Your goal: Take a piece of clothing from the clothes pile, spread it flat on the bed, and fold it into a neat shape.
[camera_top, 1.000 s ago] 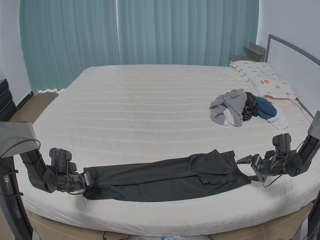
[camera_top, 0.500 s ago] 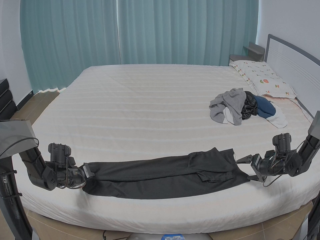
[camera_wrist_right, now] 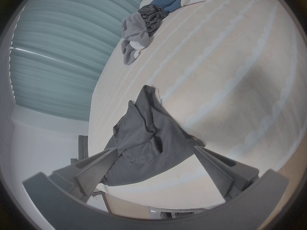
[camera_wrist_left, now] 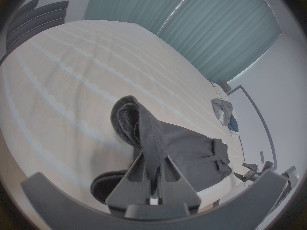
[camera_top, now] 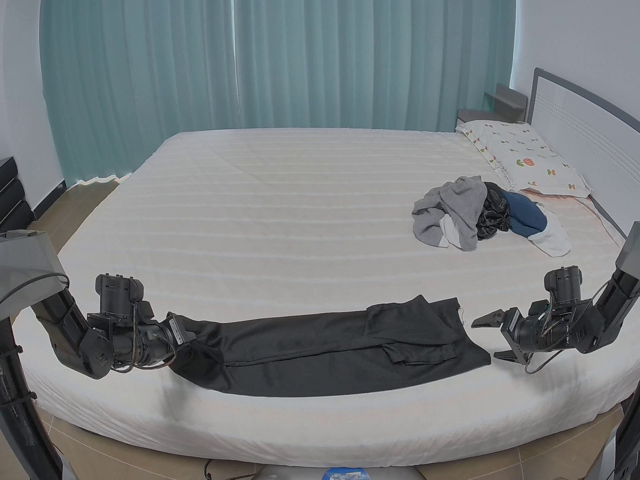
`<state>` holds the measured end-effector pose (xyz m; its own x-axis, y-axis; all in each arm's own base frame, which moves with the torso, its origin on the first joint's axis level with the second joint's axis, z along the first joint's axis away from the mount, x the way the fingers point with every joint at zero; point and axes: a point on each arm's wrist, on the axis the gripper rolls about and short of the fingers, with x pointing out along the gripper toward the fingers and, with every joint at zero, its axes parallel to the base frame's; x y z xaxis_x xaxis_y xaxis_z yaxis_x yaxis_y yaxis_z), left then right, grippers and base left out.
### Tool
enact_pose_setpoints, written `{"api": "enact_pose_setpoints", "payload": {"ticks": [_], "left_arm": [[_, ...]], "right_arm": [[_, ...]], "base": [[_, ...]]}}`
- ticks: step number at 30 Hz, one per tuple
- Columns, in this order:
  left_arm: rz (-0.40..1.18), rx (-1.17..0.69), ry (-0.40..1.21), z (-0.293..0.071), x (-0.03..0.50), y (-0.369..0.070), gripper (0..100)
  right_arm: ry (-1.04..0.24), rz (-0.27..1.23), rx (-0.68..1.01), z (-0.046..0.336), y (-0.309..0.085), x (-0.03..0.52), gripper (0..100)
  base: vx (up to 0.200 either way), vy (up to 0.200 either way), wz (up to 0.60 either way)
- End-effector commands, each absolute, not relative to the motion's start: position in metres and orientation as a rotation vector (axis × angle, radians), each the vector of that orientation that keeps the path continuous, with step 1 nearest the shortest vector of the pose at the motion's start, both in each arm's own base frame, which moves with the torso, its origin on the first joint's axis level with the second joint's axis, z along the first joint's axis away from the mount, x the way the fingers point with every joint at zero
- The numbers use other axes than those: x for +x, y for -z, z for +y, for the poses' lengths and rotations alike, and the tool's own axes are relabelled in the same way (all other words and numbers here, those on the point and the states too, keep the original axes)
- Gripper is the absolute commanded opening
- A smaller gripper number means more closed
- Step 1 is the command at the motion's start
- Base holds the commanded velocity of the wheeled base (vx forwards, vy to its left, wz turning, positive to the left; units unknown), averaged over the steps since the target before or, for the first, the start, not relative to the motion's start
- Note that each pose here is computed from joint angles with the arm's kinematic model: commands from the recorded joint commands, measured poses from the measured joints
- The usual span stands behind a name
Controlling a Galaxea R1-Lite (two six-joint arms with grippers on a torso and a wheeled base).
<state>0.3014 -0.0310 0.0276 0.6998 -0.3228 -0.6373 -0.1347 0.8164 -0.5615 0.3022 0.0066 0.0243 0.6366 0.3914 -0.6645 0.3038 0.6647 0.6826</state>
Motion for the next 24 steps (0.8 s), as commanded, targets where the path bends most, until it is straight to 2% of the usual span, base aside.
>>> {"api": "enact_pose_setpoints", "payload": {"ticks": [1, 24], "left_arm": [[0.772, -0.623, 0.154, -0.043, 0.3, -0.046, 0], [0.901, -0.644, 0.191, -0.118, 0.314, -0.088, 0]], "right_arm": [[-0.06, 0.909, 0.873, 0.007, -0.024, 0.302, 100], [-0.071, 0.912, 0.869, 0.01, -0.026, 0.301, 100]], "base": [[0.0, -0.2, 0.0], [0.0, -0.2, 0.0]]}}
